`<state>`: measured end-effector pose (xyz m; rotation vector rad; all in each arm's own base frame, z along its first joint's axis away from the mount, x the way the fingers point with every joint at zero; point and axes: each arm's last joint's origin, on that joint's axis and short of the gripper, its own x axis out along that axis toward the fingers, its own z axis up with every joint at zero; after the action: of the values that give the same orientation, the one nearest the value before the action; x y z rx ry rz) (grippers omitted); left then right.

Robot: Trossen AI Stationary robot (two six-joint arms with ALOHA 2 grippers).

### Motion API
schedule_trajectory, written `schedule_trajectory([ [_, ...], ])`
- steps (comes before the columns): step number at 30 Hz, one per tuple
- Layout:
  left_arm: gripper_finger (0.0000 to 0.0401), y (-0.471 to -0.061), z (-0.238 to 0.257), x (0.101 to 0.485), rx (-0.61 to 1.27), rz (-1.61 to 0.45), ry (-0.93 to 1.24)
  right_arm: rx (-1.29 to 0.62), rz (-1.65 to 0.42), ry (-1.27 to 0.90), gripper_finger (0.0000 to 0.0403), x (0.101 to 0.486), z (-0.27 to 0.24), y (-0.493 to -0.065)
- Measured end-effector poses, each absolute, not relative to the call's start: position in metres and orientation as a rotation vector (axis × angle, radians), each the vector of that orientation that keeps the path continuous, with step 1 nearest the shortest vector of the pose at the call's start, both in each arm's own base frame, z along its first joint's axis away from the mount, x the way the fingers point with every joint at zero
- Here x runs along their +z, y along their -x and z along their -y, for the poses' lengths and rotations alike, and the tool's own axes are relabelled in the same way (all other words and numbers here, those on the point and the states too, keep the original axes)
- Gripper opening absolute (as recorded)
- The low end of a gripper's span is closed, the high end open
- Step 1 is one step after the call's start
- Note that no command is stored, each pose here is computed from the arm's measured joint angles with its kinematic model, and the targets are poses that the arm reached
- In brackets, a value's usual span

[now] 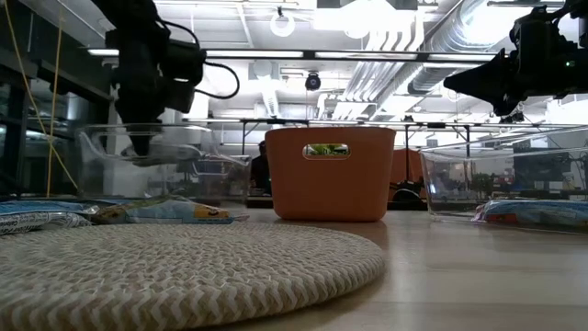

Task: Pick and place Granola Bars by type
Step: Put the blue granola bar into the left transparent bin, then adjust the left transparent bin

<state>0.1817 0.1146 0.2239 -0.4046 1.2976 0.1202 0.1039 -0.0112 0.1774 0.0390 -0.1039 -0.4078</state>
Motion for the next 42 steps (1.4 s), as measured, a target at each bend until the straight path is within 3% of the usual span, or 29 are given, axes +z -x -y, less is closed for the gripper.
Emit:
schedule_trajectory([
  [15,0.0046,-0.215,-0.075,0.225,-0.112,-1.294,-0.278,-0.408,0.104,-0.039,0.0000,0.177,0.011,-0.104],
  [29,0.0049,-0.212,-0.064,0.224,-0.074,-1.377,-0.296,-0.408,0.104,-0.039,0.0000,0.177,0.011,-0.104],
  [42,0.0192,-0.211,-0.064,0.227,0.032,-1.395,-0.162,-0.408,0.104,-0.039,0.0000,0.177,0.011,-0.104],
])
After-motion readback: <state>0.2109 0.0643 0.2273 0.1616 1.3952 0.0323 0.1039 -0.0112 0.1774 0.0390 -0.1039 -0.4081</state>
